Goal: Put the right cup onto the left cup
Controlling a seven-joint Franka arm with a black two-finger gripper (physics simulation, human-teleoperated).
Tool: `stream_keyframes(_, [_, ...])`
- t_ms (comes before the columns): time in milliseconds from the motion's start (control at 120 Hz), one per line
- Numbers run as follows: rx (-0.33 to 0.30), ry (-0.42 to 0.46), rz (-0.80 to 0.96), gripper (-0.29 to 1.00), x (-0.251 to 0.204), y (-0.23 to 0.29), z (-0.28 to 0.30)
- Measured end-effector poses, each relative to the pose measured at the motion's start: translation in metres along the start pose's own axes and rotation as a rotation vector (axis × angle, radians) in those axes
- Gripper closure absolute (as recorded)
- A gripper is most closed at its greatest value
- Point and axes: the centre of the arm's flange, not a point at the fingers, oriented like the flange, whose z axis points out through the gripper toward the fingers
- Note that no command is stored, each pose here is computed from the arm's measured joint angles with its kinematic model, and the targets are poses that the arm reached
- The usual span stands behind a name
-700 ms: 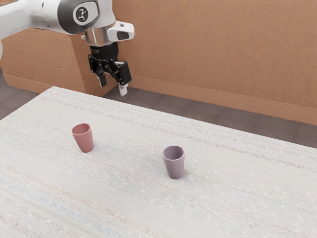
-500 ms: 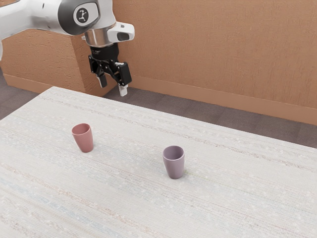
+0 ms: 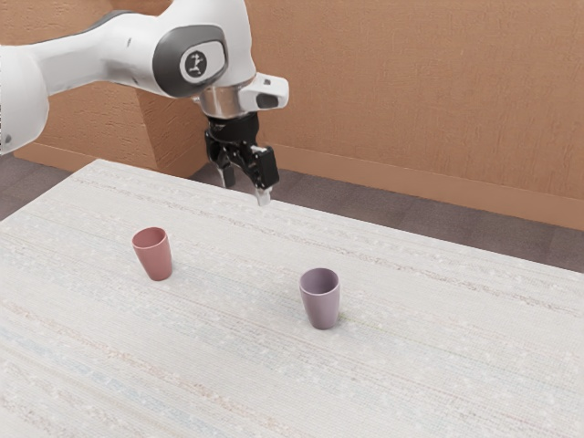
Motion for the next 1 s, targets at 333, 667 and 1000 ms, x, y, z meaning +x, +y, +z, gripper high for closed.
stream_keyframes(333, [-0.042, -0.001, 0.053, 0.00, 0.031, 0.037, 0.051])
stream_keyframes(667, [-0.083, -0.027, 0.076, 0.00, 0.044, 0.068, 0.109])
stream_keyframes(1000, [-0.115, -0.035, 0.076, 0.03, 0.061, 0.084, 0.153])
